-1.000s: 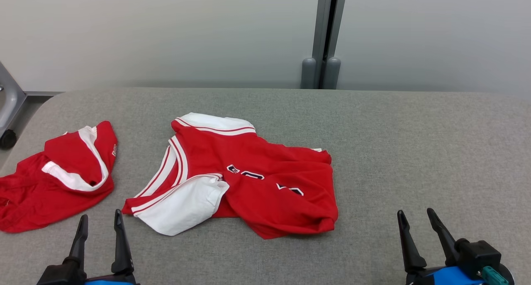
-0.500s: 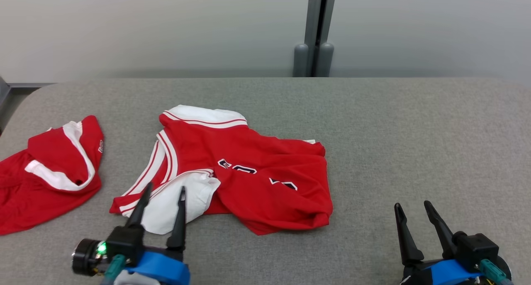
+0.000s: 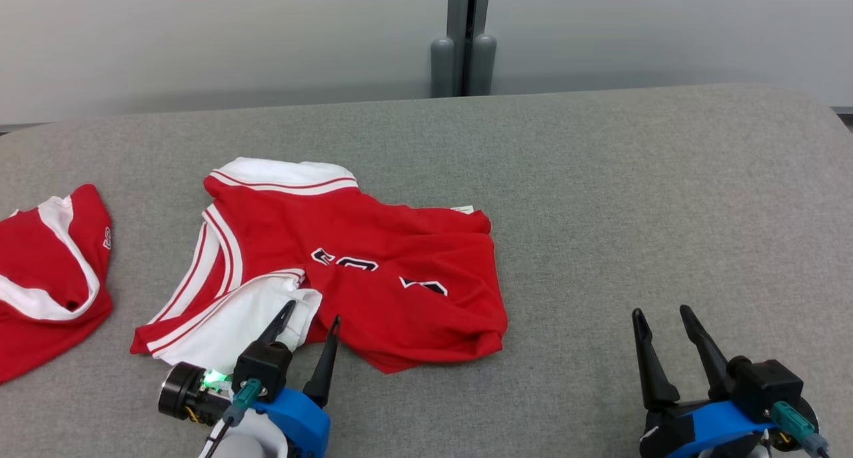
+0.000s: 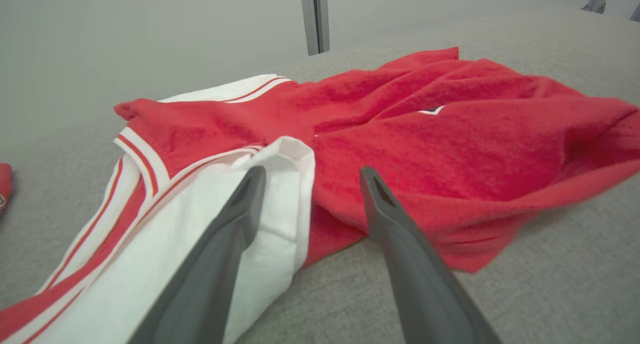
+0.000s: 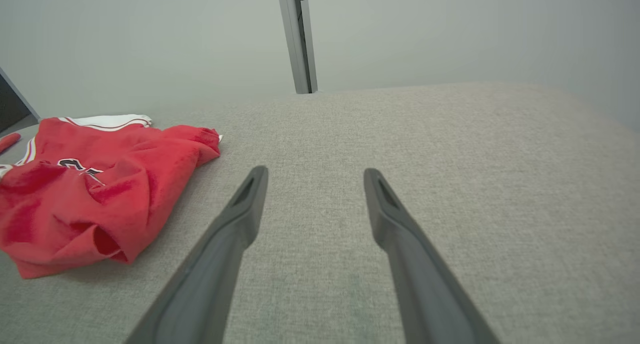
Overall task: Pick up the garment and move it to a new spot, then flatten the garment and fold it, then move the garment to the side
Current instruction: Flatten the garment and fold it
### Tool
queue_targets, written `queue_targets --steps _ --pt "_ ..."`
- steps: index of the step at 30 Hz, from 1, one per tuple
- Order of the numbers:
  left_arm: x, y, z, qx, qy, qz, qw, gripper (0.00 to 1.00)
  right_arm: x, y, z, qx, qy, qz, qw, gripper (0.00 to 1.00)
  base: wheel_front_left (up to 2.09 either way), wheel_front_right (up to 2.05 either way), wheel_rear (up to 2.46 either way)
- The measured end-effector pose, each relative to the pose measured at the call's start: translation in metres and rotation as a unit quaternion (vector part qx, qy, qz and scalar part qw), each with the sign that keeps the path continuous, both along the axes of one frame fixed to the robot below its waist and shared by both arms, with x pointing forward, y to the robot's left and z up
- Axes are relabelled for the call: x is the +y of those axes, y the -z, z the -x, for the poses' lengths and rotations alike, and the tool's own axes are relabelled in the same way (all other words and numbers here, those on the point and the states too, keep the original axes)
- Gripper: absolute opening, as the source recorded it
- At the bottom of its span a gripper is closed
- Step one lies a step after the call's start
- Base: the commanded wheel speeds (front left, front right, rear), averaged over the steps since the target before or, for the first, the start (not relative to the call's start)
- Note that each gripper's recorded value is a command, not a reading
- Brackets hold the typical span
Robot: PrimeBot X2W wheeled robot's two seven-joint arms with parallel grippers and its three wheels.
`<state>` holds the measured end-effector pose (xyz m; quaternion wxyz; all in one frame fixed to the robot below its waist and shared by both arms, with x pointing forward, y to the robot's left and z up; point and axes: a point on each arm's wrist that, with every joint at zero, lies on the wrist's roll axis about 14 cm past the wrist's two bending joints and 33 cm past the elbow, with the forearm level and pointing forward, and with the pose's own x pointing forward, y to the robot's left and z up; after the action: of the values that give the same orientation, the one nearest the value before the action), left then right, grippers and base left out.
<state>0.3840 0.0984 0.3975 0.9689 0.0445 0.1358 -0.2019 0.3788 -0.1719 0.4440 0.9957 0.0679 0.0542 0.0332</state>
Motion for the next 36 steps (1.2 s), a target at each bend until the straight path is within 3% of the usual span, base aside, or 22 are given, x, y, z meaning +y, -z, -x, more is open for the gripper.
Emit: queue_targets --steps 15,16,17,26,36 --pt "0.024 0.031 -0.014 0.041 -0.024 -0.060 0.997 1.00 -0.001 0.005 -0.005 0.007 0.003 -0.007 1.000 1.00 0.00 0.00 0.00" --pt "0.025 0.030 -0.015 0.041 -0.027 -0.059 0.997 0.40 0.000 0.005 -0.004 0.007 0.002 -0.008 1.000 1.00 0.00 0.00 0.00" --pt "0.027 0.030 -0.017 0.043 -0.032 -0.055 0.997 0.00 0.000 0.004 -0.004 0.006 0.002 -0.008 1.000 1.00 0.00 0.00 0.00" --pt "0.038 0.007 -0.017 0.014 -0.061 -0.027 0.998 0.00 0.008 0.001 -0.001 0.002 -0.009 -0.014 1.000 1.00 0.00 0.00 0.00" --pt "0.061 -0.016 0.036 -0.015 -0.065 -0.036 0.997 0.00 0.032 -0.009 0.001 -0.010 -0.042 -0.022 0.999 1.00 0.00 0.00 0.00"
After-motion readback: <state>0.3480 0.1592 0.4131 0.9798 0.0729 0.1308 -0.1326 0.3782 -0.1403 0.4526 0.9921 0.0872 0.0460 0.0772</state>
